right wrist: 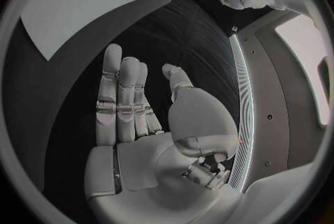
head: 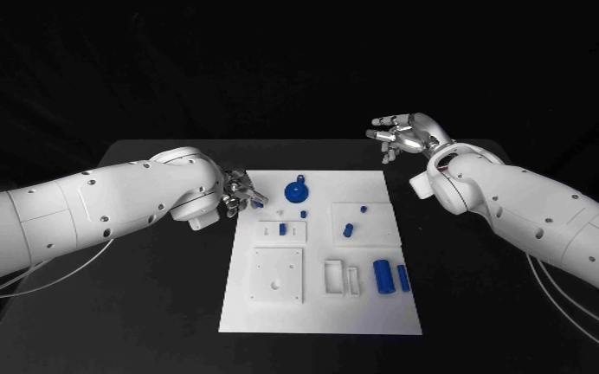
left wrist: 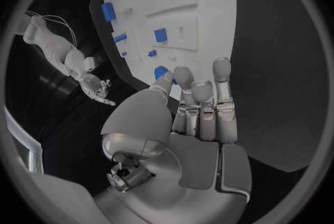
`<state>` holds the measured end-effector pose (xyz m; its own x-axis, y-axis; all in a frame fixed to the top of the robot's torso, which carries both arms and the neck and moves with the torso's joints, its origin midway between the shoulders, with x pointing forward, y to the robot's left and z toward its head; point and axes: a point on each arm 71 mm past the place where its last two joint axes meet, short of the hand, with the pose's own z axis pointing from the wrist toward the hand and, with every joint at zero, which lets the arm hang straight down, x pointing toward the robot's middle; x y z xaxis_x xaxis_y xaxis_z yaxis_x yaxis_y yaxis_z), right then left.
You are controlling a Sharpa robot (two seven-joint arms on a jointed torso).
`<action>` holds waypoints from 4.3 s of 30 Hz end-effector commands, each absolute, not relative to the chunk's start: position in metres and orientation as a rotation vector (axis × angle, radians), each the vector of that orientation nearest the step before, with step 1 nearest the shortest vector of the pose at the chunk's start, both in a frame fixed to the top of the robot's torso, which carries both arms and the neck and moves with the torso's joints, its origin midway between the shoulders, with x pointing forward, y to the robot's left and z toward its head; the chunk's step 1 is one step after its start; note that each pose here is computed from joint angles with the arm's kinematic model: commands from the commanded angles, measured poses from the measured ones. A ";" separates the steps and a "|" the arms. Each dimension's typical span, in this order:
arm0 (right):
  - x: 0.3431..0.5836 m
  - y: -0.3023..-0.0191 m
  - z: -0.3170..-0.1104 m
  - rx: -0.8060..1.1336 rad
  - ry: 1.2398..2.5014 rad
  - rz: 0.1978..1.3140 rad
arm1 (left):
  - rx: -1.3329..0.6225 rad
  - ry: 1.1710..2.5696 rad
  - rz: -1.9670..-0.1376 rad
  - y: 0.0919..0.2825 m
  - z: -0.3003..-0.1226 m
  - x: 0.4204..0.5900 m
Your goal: Assemble the parts on the task board
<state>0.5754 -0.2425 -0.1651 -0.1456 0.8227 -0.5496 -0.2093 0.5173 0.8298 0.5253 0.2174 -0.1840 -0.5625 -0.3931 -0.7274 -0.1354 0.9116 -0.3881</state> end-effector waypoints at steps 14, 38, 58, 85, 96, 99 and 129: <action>0.575 -0.243 -0.167 0.565 1.461 0.991 | -0.332 2.135 -0.305 0.208 -0.192 0.500; 0.574 -0.243 -0.173 0.570 1.472 0.991 | -0.221 2.165 -0.292 0.187 -0.209 0.490; 0.573 -0.242 -0.173 0.569 1.471 0.993 | -0.147 2.174 -0.259 0.185 -0.216 0.490; 0.573 -0.242 -0.174 0.569 1.473 0.994 | -0.105 2.227 -0.228 0.186 -0.219 0.489; 0.573 -0.241 -0.174 0.569 1.473 0.995 | -0.109 2.222 -0.226 0.186 -0.219 0.492; 0.573 -0.241 -0.173 0.568 1.472 0.996 | -0.108 2.220 -0.226 0.185 -0.219 0.494; 0.573 -0.242 -0.174 0.570 1.469 0.995 | -0.073 2.269 -0.190 0.183 -0.223 0.496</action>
